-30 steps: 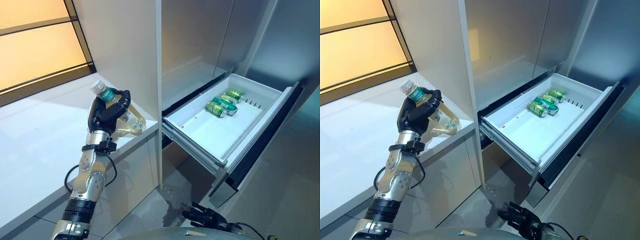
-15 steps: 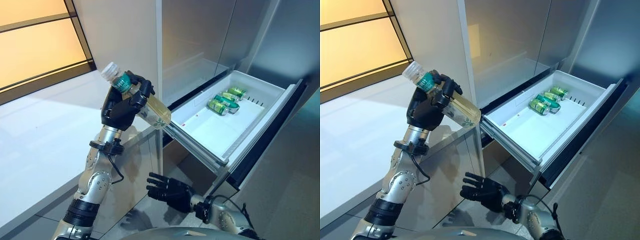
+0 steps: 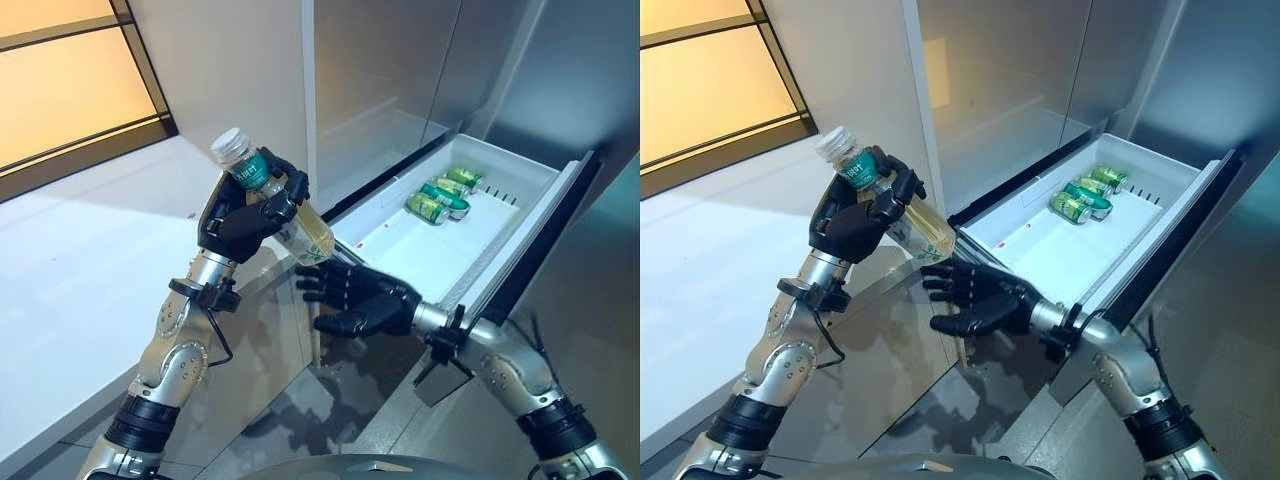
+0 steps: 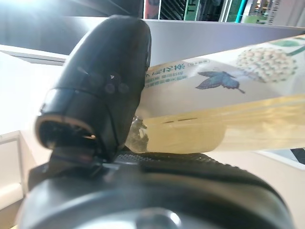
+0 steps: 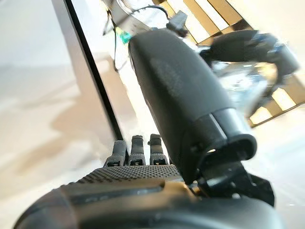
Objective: Put drinks into fridge and close the fridge
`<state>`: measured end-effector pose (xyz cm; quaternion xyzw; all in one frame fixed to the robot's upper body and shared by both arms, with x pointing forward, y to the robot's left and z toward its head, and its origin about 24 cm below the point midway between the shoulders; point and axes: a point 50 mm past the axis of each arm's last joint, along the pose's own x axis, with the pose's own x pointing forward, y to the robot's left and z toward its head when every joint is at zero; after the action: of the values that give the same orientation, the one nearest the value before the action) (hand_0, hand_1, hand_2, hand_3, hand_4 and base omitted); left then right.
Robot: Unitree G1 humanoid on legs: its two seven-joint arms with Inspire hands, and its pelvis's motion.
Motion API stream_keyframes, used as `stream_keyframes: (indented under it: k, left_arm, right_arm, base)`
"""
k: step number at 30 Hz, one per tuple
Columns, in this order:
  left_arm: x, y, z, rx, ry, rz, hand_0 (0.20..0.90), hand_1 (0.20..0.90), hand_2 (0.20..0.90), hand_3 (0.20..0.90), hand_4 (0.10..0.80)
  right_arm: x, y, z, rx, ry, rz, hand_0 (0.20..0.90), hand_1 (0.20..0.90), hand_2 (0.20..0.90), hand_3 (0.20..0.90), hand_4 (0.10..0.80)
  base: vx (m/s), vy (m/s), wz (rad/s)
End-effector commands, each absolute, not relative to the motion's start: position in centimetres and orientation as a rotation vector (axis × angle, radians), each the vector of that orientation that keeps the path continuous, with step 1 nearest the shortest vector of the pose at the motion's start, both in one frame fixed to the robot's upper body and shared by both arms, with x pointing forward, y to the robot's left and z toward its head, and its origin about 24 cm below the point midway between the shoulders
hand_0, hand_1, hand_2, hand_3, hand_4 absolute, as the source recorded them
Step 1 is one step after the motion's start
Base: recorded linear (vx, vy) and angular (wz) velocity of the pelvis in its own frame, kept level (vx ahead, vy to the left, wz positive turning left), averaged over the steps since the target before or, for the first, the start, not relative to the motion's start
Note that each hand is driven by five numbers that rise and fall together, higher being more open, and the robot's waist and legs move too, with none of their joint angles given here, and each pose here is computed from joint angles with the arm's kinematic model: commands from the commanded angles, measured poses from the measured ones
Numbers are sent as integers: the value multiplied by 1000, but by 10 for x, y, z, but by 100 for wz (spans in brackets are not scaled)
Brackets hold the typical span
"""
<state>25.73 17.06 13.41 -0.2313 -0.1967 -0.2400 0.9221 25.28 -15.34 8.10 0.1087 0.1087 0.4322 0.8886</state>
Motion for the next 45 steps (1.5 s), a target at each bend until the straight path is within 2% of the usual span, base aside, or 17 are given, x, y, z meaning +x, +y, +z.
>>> stream_keyframes:
  k: [1,16,23,33,45]
  left_arm:
    - [268,170,201,-412,-714,-574,300,300,300,200,100]
    - [263,144,223,-261,-760,-710,300,300,300,200,100]
    - [270,136,220,-131,-718,-708,300,300,300,200,100]
    - [274,111,210,-100,-651,-803,300,300,300,200,100]
    - [276,95,200,-74,-611,-844,300,300,300,200,100]
  right_arm:
    - [264,-145,147,238,-82,989,900,900,900,900,800]
    - [269,-136,172,127,-60,1018,900,900,900,900,800]
    - [268,-123,185,80,-84,1108,900,900,900,900,800]
    - [264,-99,174,50,20,1224,900,900,900,900,800]
    - [255,-73,170,223,129,1312,900,900,900,900,800]
  base:
    - [-20,-6,-6]
    - [-8,-2,-1]
    - [0,0,0]
    - [0,0,0]
    - [0,0,0]
